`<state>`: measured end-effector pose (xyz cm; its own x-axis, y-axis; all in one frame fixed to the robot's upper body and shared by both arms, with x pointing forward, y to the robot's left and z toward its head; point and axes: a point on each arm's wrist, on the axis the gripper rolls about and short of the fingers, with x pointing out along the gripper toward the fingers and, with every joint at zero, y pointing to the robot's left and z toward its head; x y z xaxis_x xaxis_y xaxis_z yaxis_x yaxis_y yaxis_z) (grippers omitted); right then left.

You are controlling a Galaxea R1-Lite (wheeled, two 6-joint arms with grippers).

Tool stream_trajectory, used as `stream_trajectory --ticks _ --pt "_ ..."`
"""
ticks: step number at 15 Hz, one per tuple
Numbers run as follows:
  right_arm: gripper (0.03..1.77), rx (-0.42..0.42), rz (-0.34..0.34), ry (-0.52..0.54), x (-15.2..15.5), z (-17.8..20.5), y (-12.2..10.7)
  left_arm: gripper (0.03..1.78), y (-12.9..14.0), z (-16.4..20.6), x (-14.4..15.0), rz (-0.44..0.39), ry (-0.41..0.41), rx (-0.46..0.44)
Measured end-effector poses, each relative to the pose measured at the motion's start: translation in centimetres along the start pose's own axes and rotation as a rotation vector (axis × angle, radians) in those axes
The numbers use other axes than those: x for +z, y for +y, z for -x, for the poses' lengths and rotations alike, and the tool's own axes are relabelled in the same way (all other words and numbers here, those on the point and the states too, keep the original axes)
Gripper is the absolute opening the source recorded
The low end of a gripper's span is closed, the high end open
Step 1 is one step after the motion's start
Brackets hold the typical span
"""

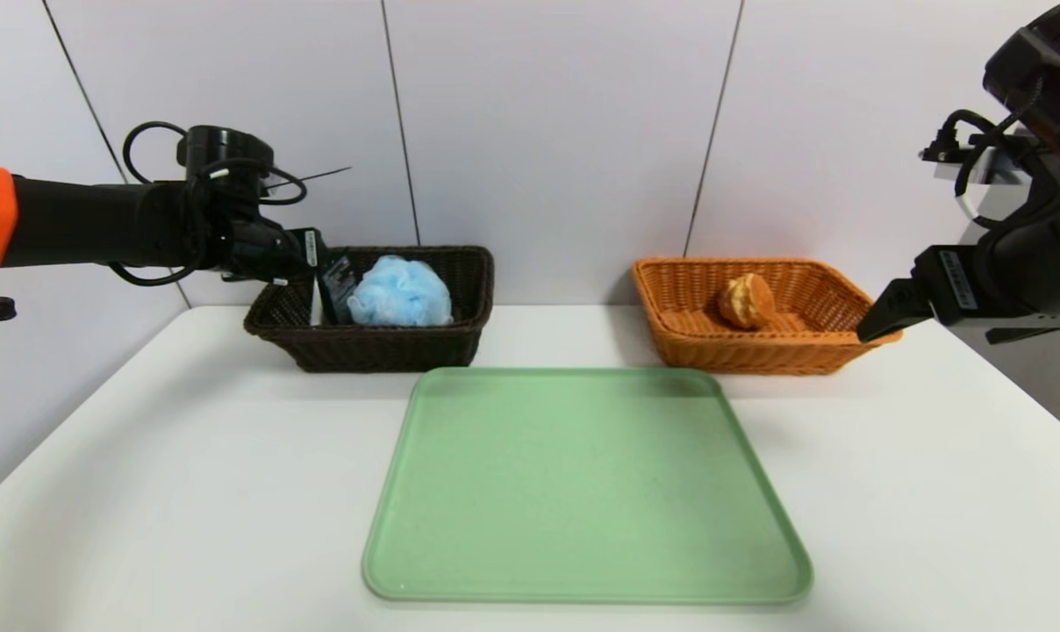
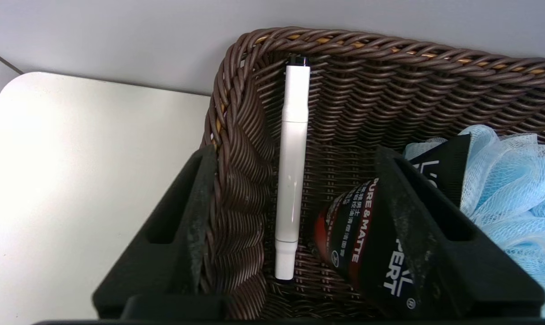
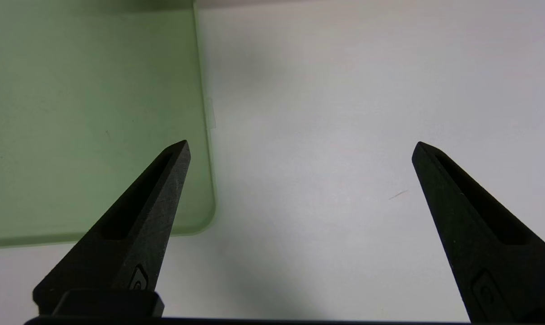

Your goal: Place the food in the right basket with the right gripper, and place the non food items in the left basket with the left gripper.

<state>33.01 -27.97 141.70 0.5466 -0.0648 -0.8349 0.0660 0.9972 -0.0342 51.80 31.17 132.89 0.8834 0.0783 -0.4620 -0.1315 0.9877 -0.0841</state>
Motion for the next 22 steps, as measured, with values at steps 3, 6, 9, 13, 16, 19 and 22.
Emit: stream_trajectory --ticks 3,6,9,13,16,19,22 --pt "1.7 0.0 0.0 -0.001 0.0 0.1 0.0 1.41 -0.3 1.4 1.0 -0.001 -0.036 -0.012" --pt "1.7 0.003 -0.004 -0.012 0.1 0.3 0.0 1.5 -1.2 5.8 3.1 -0.014 -0.114 -0.051" --pt "1.7 0.01 0.018 -0.04 0.3 0.9 -0.1 1.57 -0.9 11.5 3.9 -0.102 -0.108 -0.096" --pt "1.7 0.028 0.09 -0.128 0.7 2.1 -0.2 1.62 1.3 19.4 2.9 -0.255 -0.049 -0.224" --pt "1.7 0.045 0.124 -0.21 0.6 3.4 -0.3 1.65 2.6 24.3 0.3 -0.263 0.006 -0.219" --pt "1.7 0.059 0.129 -0.246 -0.7 5.3 -0.9 1.67 4.2 28.5 -2.5 -0.242 -0.01 -0.15" --pt "1.7 0.053 0.099 -0.268 -3.8 7.3 -2.4 1.67 5.7 32.8 -5.0 -0.189 -0.076 -0.09"
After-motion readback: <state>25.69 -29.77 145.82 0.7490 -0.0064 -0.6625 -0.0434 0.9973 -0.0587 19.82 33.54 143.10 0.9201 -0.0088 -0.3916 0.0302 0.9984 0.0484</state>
